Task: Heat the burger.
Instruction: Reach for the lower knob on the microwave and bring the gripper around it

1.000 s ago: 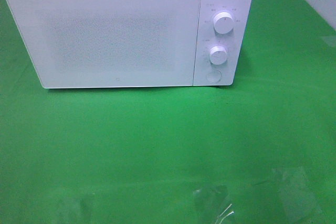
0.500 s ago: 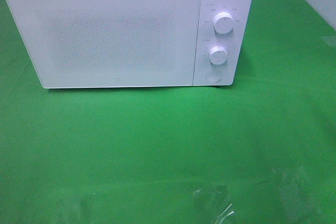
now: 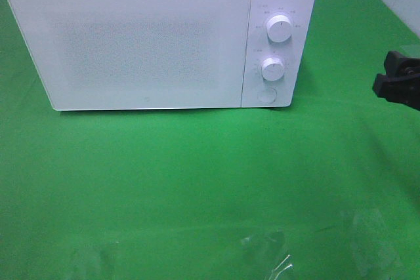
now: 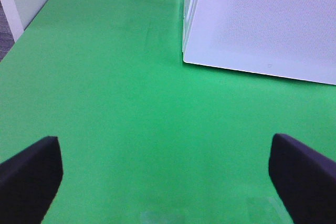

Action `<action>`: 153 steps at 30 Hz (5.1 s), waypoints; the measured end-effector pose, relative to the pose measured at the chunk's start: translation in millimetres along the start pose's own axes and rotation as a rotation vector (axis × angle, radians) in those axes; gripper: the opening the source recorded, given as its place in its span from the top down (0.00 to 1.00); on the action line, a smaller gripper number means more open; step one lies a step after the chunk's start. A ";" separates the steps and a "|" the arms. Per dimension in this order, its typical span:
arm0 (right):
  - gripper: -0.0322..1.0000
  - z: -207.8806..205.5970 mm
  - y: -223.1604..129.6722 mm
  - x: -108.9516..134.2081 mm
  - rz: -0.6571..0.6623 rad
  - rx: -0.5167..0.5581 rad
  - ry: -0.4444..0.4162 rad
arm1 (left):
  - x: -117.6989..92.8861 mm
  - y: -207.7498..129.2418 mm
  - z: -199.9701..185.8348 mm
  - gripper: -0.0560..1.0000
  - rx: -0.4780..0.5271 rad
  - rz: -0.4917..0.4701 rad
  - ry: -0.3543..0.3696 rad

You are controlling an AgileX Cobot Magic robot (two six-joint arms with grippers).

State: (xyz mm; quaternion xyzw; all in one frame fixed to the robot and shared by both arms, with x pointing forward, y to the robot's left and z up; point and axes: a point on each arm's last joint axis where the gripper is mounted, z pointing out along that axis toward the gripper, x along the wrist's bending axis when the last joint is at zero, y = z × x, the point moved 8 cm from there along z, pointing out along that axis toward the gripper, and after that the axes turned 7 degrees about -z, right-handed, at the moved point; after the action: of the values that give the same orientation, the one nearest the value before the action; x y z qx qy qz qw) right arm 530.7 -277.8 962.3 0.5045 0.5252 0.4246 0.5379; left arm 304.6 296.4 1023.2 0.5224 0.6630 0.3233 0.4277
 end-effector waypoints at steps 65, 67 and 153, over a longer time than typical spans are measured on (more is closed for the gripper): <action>0.25 96.4 -44.0 173.7 -0.002 -0.019 0.132 | 0.0 0.0 0.0 0.01 0.000 0.000 0.000; 0.25 96.4 -44.0 173.7 -0.002 -0.019 0.132 | 0.0 0.0 0.0 0.01 0.000 0.000 0.000; 0.56 96.2 -55.9 175.7 1.768 0.137 0.125 | 0.0 0.0 0.0 0.01 0.000 0.000 0.000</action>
State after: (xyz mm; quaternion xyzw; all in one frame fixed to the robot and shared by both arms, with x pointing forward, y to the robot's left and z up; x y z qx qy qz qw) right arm 637.6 -121.1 877.2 0.7325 -0.0035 0.6791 -0.0476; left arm 304.6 296.4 1023.2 0.5224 0.6630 0.3233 0.4277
